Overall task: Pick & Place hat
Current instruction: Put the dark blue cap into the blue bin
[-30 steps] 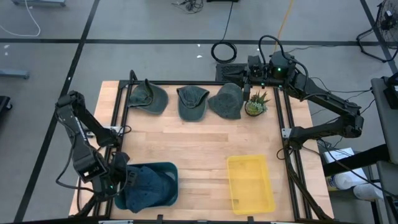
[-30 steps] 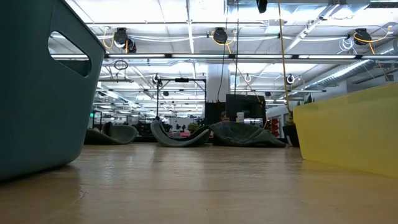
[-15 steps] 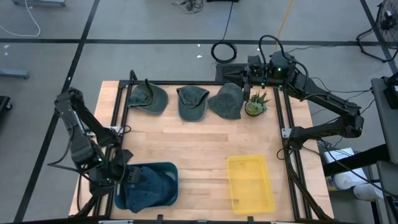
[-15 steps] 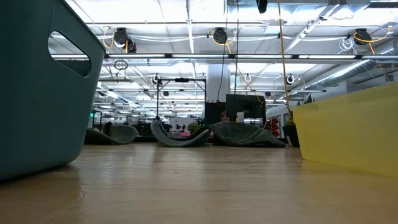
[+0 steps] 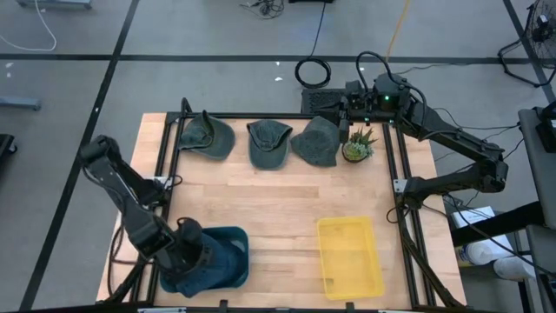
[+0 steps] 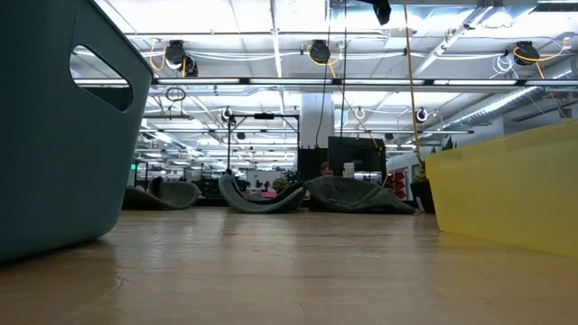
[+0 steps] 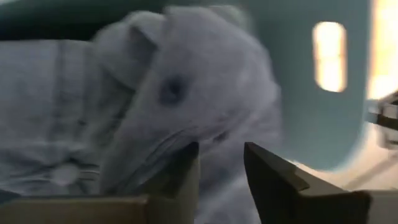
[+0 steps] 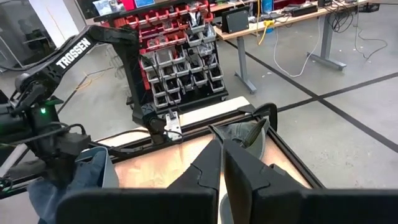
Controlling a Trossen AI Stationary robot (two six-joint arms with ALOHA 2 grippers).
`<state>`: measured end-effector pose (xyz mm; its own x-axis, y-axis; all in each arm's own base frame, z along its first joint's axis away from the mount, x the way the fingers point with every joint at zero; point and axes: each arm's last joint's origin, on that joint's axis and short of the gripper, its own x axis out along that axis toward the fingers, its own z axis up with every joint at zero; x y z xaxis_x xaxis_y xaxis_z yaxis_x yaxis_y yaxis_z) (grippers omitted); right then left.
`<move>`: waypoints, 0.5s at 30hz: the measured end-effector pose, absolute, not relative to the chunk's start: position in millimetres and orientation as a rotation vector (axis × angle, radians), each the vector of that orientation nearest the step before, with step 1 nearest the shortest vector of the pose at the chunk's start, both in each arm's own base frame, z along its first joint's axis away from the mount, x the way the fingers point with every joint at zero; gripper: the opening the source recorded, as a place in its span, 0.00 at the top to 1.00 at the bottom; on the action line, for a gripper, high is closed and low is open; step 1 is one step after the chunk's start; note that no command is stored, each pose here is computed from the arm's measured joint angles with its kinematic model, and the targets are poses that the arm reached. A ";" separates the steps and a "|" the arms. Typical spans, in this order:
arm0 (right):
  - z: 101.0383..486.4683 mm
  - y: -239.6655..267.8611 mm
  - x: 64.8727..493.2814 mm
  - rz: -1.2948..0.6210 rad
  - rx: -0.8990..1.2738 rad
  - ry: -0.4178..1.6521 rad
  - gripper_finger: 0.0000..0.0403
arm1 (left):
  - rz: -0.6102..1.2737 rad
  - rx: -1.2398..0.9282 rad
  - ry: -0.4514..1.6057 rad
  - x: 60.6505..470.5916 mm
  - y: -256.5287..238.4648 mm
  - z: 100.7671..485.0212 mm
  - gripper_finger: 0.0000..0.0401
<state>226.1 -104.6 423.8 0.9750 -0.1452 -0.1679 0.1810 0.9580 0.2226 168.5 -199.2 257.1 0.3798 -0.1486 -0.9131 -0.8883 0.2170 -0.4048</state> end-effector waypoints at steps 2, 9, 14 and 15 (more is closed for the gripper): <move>423.7 -104.6 226.1 -0.167 0.239 0.152 0.98 | 0.732 -1.221 1.115 168.2 -200.0 250.0 0.70; 423.5 -104.6 226.0 -0.167 0.240 0.154 0.98 | 0.873 -1.097 1.222 168.1 -203.6 228.0 0.77; 423.5 -104.6 226.1 -0.167 0.240 0.154 0.98 | 0.958 -1.026 1.241 170.9 -207.8 211.1 0.79; 423.4 -104.6 226.0 -0.167 0.240 0.155 0.98 | 0.971 -1.012 1.242 171.8 -209.0 207.3 0.80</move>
